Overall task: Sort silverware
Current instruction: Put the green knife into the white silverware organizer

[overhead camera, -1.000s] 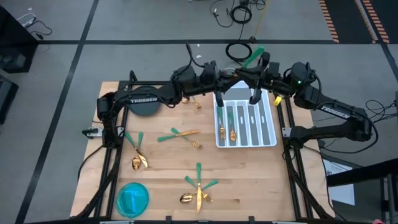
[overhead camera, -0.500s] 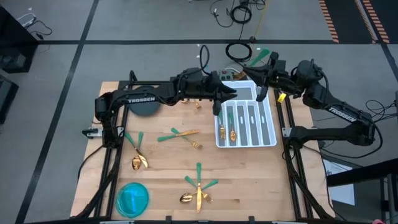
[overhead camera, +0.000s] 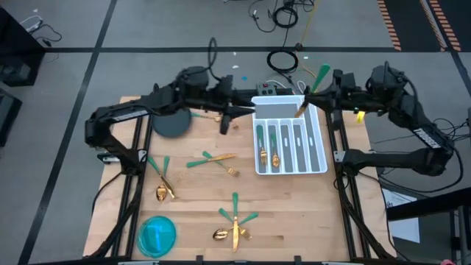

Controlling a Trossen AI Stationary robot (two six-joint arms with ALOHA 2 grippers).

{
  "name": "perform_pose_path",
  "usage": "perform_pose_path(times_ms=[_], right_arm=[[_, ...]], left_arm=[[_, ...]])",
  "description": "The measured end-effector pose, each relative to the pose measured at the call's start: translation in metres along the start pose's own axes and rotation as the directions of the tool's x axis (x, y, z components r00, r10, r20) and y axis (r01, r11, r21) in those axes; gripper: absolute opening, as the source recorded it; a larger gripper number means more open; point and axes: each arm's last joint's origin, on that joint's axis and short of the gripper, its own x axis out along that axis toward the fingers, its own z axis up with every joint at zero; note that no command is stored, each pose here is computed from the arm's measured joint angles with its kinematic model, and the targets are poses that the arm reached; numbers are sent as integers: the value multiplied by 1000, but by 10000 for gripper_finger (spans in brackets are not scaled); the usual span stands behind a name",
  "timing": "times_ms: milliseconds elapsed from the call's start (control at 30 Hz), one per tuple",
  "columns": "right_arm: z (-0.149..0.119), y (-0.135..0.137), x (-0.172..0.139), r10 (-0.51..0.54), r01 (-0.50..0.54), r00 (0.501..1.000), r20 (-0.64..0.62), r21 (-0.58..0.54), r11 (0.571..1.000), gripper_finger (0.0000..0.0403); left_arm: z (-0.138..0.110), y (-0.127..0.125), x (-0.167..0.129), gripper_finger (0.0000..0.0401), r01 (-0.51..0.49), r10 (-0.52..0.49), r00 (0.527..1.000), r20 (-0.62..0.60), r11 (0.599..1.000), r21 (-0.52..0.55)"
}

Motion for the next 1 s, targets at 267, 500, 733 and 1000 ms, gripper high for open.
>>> perform_pose_path(times_ms=[267,500,733,1000], right_arm=[[8,2,-1,18,37,969,-245,219,975,0],[-2,-11,28,51,126,912,-407,397,909,0],[-10,-35,47,66,147,880,-471,401,904,0],[-29,-64,43,74,122,918,-388,457,881,0]], left_arm=[[19,-18,-39,98,14,-14,1000,12,1000,6],[32,-33,-61,97,36,-37,997,63,999,23],[36,-51,-75,97,80,-81,995,52,996,26],[39,-65,-86,97,82,-84,995,51,996,41]])
